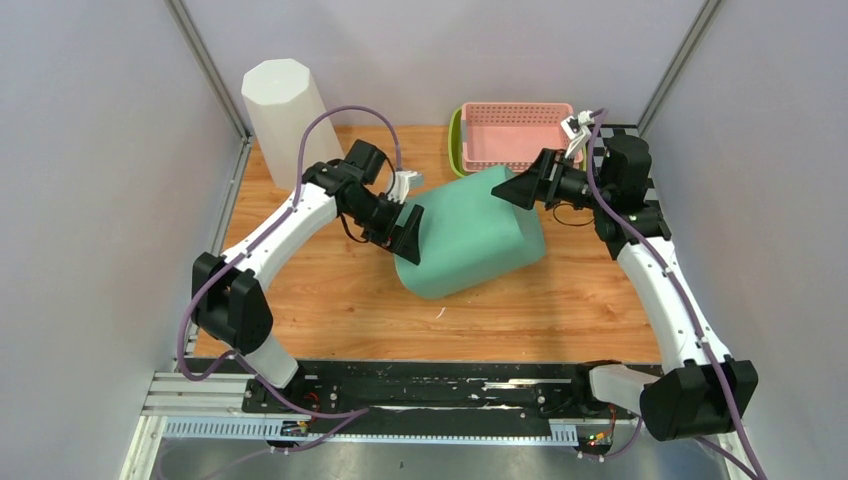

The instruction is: Turn the large container upside down

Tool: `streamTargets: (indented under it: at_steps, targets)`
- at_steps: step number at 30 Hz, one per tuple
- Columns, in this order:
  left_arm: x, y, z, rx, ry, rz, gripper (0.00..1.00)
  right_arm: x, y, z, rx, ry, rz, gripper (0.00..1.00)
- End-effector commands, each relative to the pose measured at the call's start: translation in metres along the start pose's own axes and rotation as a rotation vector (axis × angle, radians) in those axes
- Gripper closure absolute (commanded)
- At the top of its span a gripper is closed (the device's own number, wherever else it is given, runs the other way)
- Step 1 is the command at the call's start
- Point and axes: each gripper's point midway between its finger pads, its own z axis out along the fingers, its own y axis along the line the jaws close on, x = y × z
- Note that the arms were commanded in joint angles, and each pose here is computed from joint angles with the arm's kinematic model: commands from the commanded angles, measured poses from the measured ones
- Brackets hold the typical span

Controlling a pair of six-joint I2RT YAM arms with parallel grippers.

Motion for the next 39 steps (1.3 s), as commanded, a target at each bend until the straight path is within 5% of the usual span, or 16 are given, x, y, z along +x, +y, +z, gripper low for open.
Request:
streamTargets:
  at_steps: [1,39]
  targets:
    - [-0.039,-0.051,0.003,0.236,-0.151,0.166,0.1,0.033,0.051,0.0,-0.196,0.156,0.077,0.11]
    - [-0.041,-0.018,0.007,0.276,-0.217,0.122,0.03,0.047,0.038,0.01,-0.182,0.147,0.01,0.1]
